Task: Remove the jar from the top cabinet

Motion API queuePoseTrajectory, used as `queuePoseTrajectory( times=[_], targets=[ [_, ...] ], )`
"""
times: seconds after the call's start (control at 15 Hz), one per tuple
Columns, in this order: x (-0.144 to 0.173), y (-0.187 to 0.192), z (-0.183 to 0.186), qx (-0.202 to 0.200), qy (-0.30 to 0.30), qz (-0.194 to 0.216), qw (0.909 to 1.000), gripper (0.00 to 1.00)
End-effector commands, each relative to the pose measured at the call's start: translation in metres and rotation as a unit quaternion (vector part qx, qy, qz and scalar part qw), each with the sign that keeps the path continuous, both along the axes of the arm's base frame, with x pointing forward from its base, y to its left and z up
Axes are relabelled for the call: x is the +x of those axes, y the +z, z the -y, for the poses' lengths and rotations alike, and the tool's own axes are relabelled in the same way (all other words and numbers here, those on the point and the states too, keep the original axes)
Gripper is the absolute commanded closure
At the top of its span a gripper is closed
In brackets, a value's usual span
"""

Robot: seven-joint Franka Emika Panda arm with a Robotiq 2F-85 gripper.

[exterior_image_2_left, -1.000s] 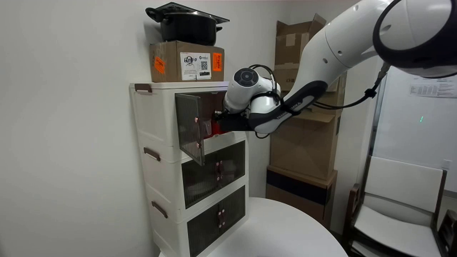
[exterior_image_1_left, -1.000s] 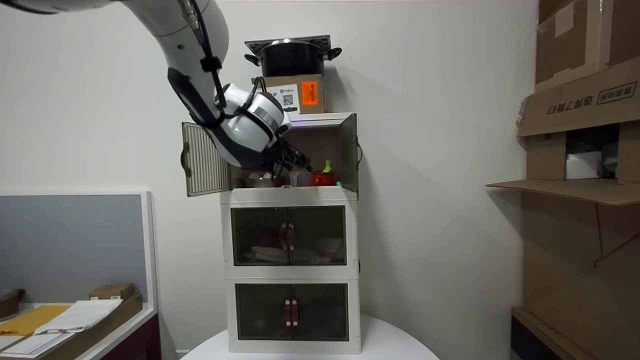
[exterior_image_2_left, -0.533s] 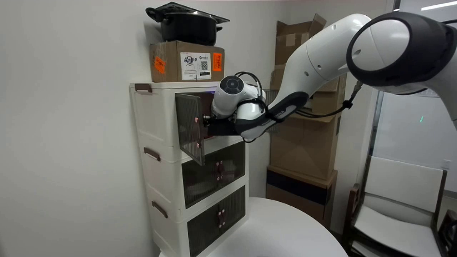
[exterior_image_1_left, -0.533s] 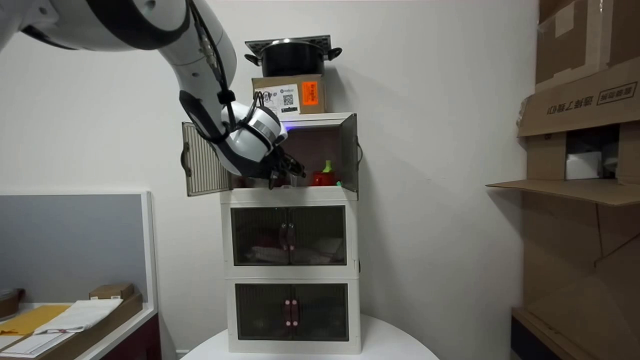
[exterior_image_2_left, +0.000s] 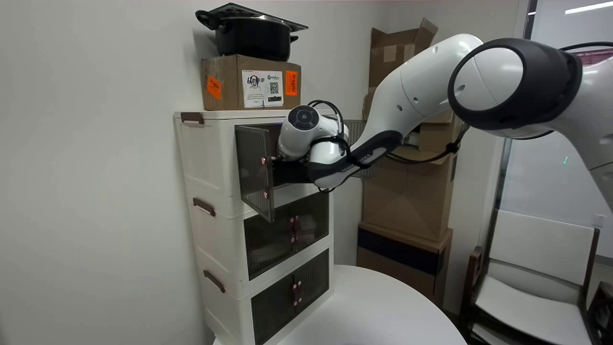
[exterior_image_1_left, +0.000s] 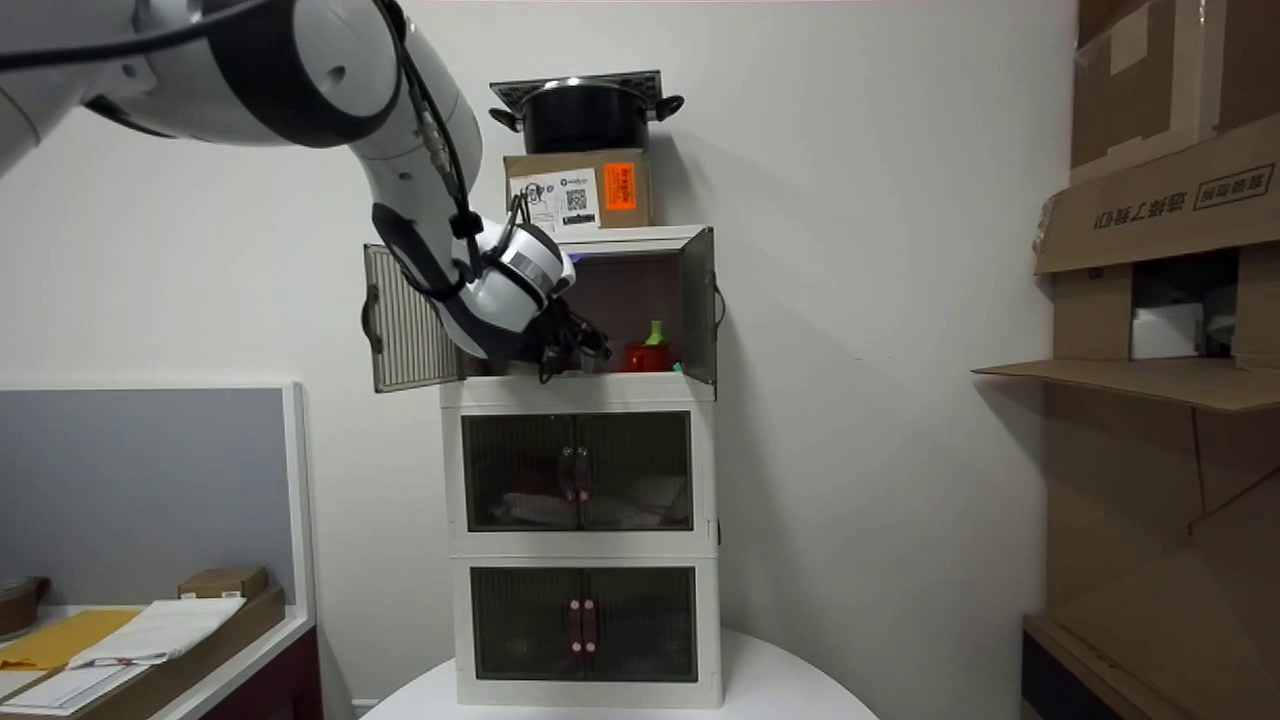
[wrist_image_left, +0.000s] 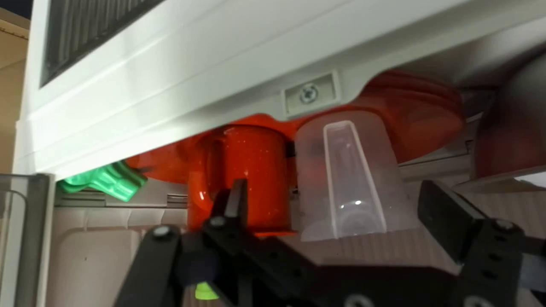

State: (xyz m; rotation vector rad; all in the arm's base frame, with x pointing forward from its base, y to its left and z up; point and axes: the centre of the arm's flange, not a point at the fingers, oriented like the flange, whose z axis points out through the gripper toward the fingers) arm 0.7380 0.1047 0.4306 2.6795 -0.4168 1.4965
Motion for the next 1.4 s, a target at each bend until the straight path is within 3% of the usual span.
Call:
queuePoseTrajectory(
  times=[0.0, 0.07, 0.13, 0.2, 0.53, 0.67, 0.87, 1.33],
  targets=[
    [0.016, 0.0, -0.006, -0.006, 0.0, 0.014, 0.9999, 0.0],
    [0.017, 0.0, -0.006, -0.007, 0.001, 0.015, 0.9999, 0.0],
    [0.018, -0.001, -0.007, -0.006, 0.002, 0.016, 0.9999, 0.08],
    [0.019, -0.001, -0.007, -0.006, 0.003, 0.017, 0.9998, 0.28],
    [0.021, -0.003, -0.006, -0.004, 0.002, 0.018, 0.9998, 0.63],
    [0.022, -0.003, -0.005, -0.003, 0.001, 0.019, 0.9998, 0.66],
    [0.022, -0.002, -0.004, -0.002, 0.001, 0.021, 0.9998, 0.56],
    [0.01, 0.012, -0.006, 0.001, 0.003, 0.026, 0.9996, 0.56]
  ],
)
